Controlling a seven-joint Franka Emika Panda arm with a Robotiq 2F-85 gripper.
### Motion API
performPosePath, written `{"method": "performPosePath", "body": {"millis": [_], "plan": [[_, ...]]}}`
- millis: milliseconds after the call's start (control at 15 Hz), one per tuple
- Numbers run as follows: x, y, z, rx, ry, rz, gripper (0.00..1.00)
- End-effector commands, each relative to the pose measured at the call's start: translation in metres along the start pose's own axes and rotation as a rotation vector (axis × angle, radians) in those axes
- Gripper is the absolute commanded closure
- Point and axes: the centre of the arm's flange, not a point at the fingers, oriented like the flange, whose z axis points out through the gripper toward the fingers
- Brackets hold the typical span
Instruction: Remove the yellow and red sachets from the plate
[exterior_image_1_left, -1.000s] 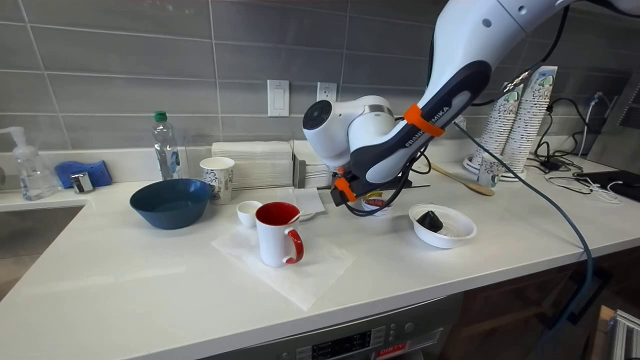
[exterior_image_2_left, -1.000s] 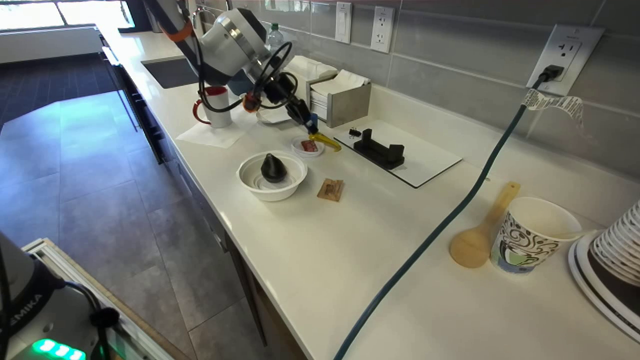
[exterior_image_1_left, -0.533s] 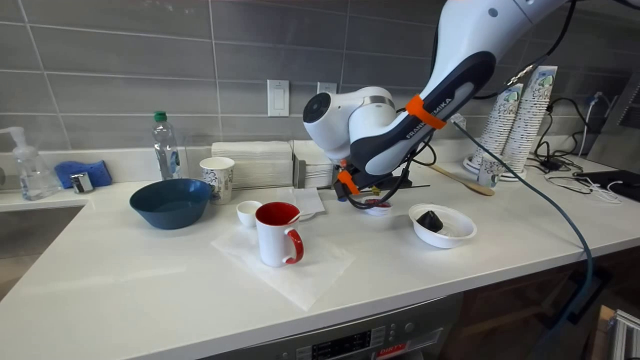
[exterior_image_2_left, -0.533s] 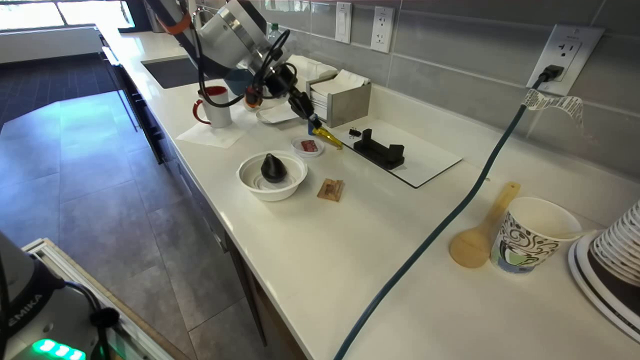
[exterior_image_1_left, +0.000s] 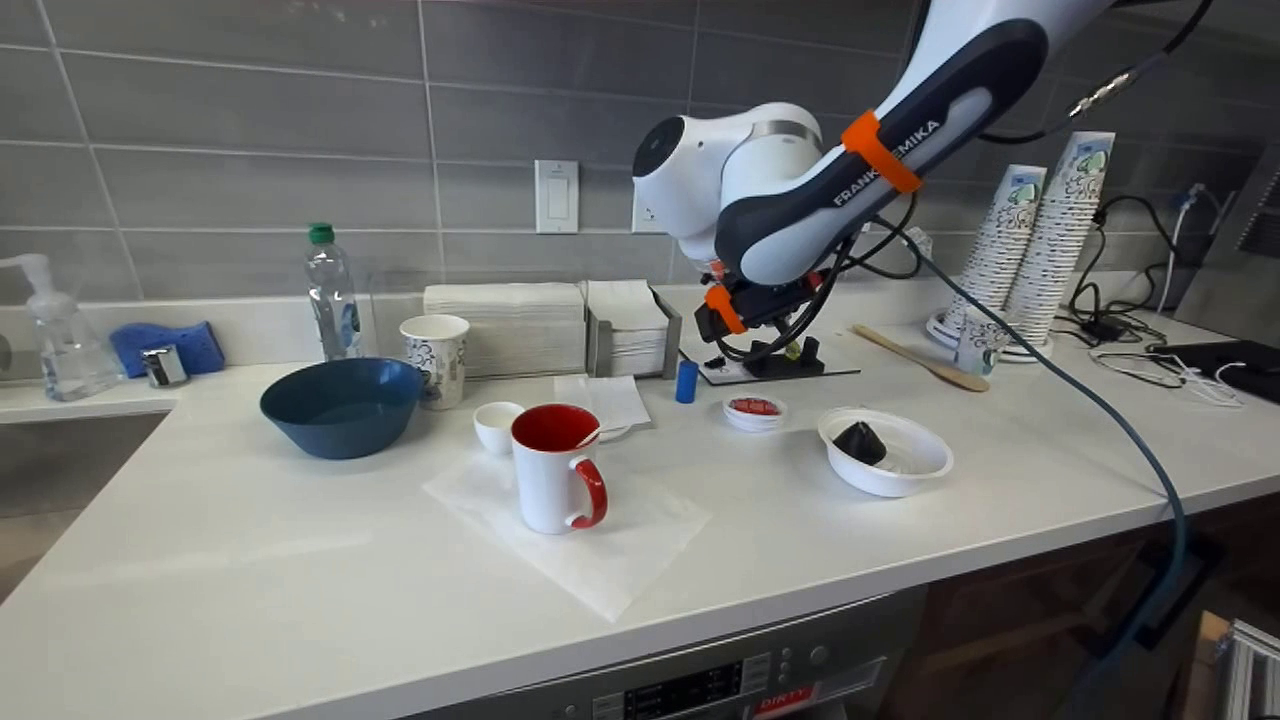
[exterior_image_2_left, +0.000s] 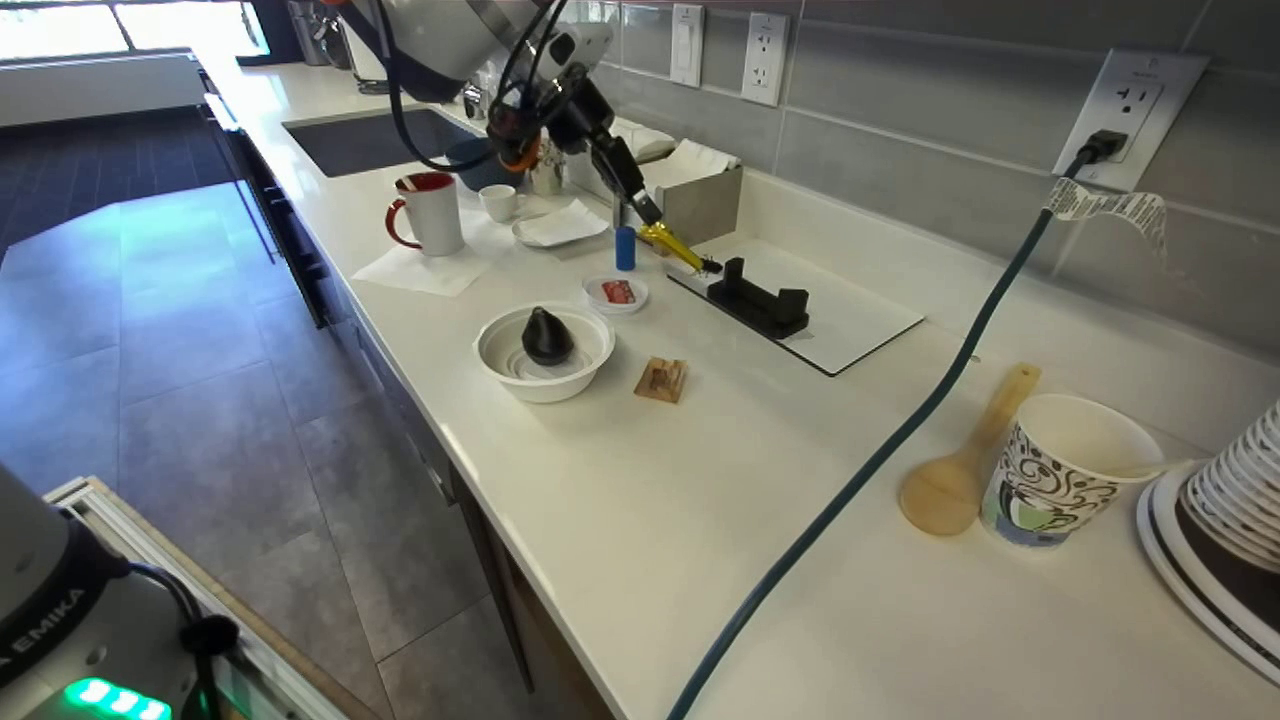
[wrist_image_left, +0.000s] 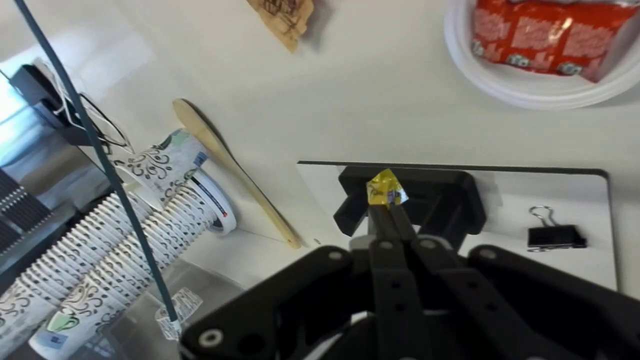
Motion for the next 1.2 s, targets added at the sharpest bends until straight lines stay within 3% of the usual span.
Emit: {"method": "performPosePath", "body": {"millis": [0,267,533,1133], "plan": [[-0.004,0.039,0.001,-0.075,-0.114,0.023,1.00],[-0.008,0.065,0.028,-0.190,-0.244,0.071,1.00],[-0.017,0.070,0.066,-0.262,-0.330,0.095,1.00],[-0.036,0.045,0.115,-0.355,-0.328,0.134,1.00]]}}
